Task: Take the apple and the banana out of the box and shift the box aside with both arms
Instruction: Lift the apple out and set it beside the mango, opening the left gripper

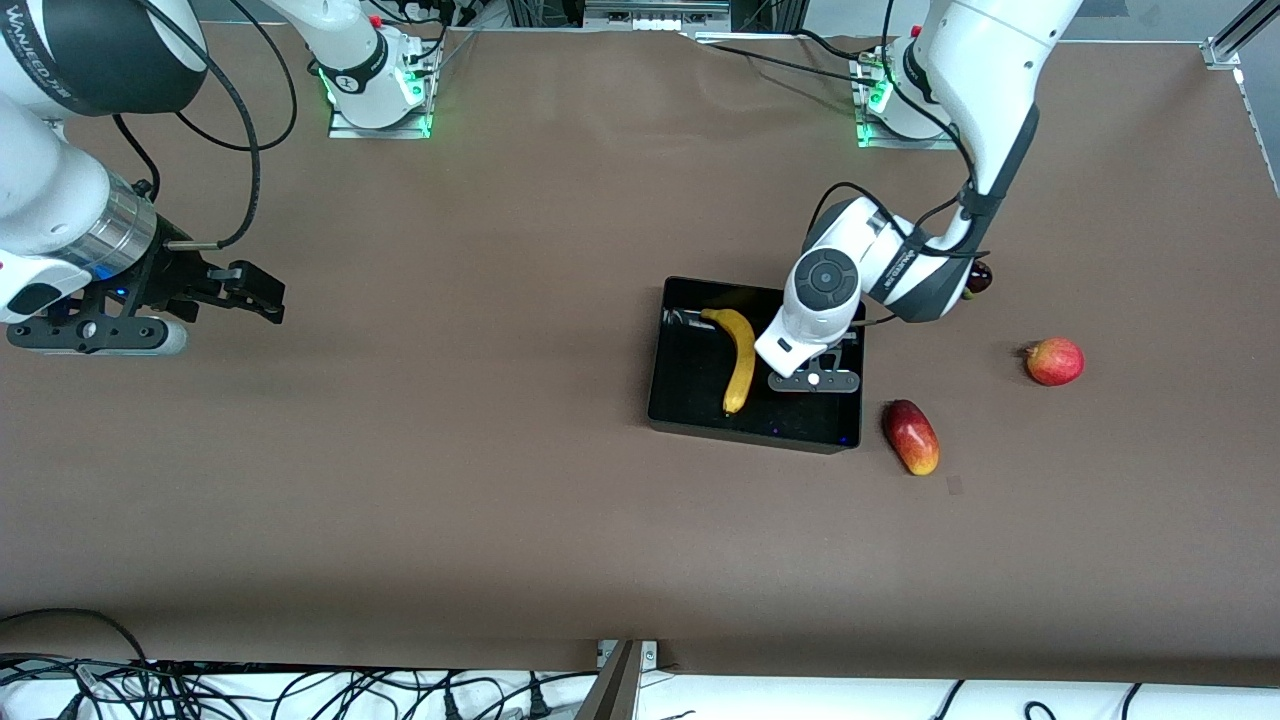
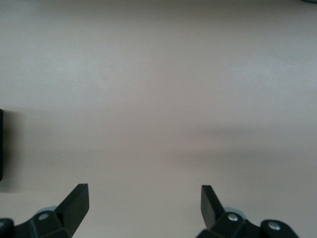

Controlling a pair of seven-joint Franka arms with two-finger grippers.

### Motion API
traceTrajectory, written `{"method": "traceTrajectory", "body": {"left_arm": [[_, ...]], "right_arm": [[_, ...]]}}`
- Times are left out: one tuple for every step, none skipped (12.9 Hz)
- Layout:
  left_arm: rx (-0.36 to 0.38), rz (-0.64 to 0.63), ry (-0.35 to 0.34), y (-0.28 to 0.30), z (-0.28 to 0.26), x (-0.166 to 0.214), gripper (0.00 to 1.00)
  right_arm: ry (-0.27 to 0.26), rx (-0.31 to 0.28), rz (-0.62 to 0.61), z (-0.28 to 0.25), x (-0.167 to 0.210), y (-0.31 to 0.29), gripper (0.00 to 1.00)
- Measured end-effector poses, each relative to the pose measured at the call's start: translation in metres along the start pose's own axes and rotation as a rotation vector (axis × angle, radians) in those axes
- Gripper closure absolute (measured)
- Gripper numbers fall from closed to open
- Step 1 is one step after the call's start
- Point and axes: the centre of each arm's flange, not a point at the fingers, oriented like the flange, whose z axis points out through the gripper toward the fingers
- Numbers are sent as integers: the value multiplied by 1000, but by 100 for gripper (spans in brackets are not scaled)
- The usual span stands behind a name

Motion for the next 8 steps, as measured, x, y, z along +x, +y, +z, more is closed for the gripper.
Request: {"method": "traceTrajectory", "body": {"left_arm": [[14, -17, -12, -5, -22, 6, 34], [35, -25, -29, -12, -47, 11, 34], [55, -19, -49, -22, -73, 15, 34], [65, 1, -64, -38, -93, 22, 34], [59, 31, -79, -61, -107, 29, 34], [49, 63, -98, -88, -112, 36, 34], [38, 89, -125, -115, -110, 42, 34], [30, 109, -153, -139, -100, 45, 34]], "right_arm": [[0, 0, 0, 0, 0, 0, 0], [0, 0, 0, 0, 0, 0, 0], [0, 0, 0, 0, 0, 0, 0], [0, 0, 0, 0, 0, 0, 0], [0, 0, 0, 0, 0, 0, 0], [0, 0, 1, 0, 0, 0, 0], [0, 0, 1, 0, 0, 0, 0], [0, 0, 1, 0, 0, 0, 0]]}}
